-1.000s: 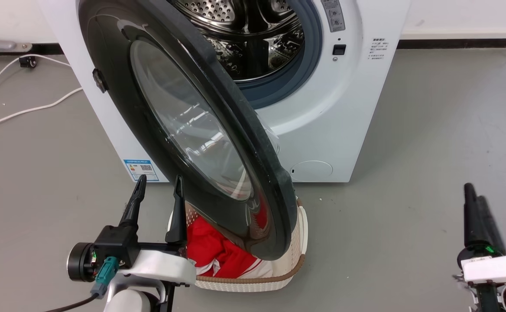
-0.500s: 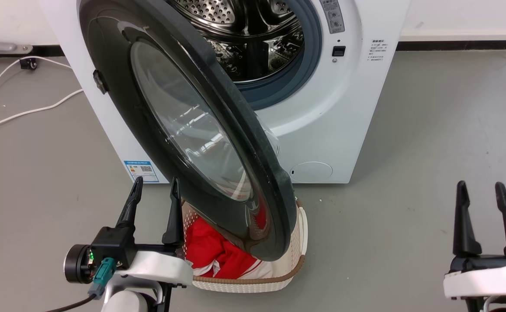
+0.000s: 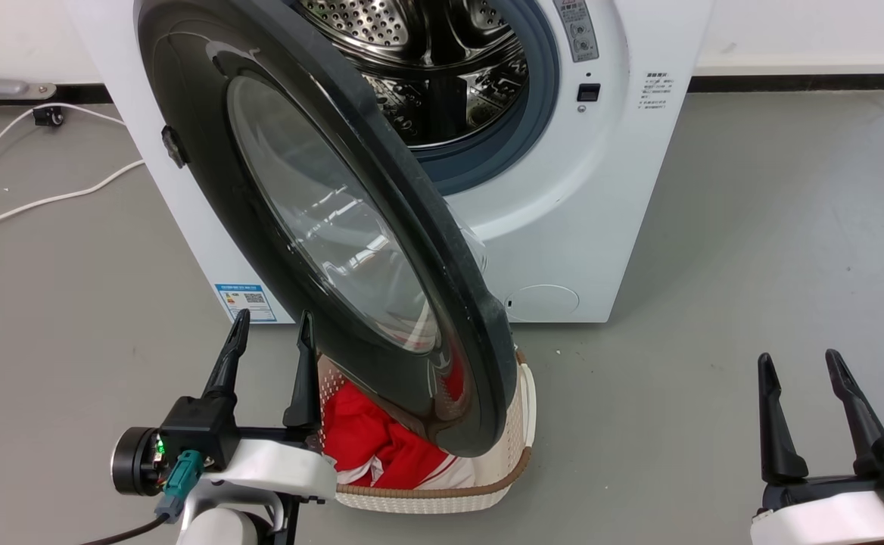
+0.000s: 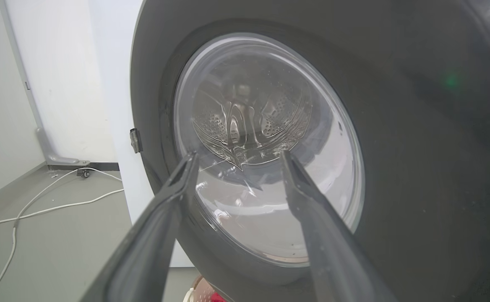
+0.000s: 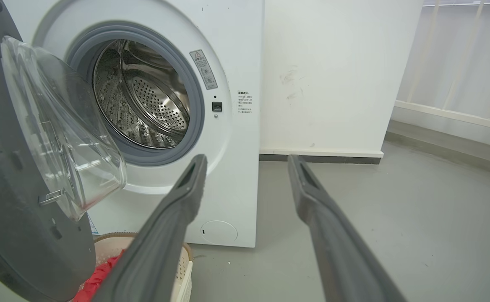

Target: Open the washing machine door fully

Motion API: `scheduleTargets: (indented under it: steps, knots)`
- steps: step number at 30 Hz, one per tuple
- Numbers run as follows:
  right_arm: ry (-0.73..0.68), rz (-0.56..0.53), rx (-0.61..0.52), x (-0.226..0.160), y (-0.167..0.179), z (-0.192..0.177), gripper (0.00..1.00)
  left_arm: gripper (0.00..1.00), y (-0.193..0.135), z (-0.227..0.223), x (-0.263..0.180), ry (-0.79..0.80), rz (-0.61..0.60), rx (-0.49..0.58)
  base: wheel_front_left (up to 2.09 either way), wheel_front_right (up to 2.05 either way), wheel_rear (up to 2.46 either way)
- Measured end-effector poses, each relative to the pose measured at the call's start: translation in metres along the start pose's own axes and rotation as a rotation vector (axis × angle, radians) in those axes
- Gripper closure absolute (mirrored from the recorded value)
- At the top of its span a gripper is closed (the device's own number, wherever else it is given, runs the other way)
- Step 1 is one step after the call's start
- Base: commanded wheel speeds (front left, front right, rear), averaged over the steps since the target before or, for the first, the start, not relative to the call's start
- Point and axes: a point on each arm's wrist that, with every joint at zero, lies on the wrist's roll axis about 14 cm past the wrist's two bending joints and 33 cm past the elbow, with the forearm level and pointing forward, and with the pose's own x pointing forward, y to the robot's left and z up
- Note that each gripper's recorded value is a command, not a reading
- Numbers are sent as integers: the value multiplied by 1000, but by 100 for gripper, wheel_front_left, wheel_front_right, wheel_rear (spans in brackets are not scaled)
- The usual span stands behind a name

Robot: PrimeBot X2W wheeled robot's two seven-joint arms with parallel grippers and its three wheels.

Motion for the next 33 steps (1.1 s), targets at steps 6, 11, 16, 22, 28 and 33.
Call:
scheduleTargets:
  steps: [6, 11, 16, 22, 28, 33]
  knots:
    - [9, -4, 20, -1, 0, -4, 0, 0, -1, -2, 1, 6, -3, 2, 0, 0, 0]
    - [14, -6, 27, 0, -1, -5, 0, 0, -1, -4, 1, 11, -5, 1, 0, 0, 0]
    - [17, -8, 30, 0, -1, -7, 0, 53, -1, -6, 1, 17, -5, 4, 0, 0, 0]
    - [20, -15, 35, 0, -3, -8, 0, 100, -2, -10, 1, 29, -8, 7, 0, 0, 0]
    - [23, -19, 37, 0, -4, -9, 0, 100, -3, -12, 2, 33, -13, 4, 0, 0, 0]
    - [23, -20, 38, 0, -5, -9, 0, 100, -3, -2, 6, 0, -10, 4, 0, 0, 0]
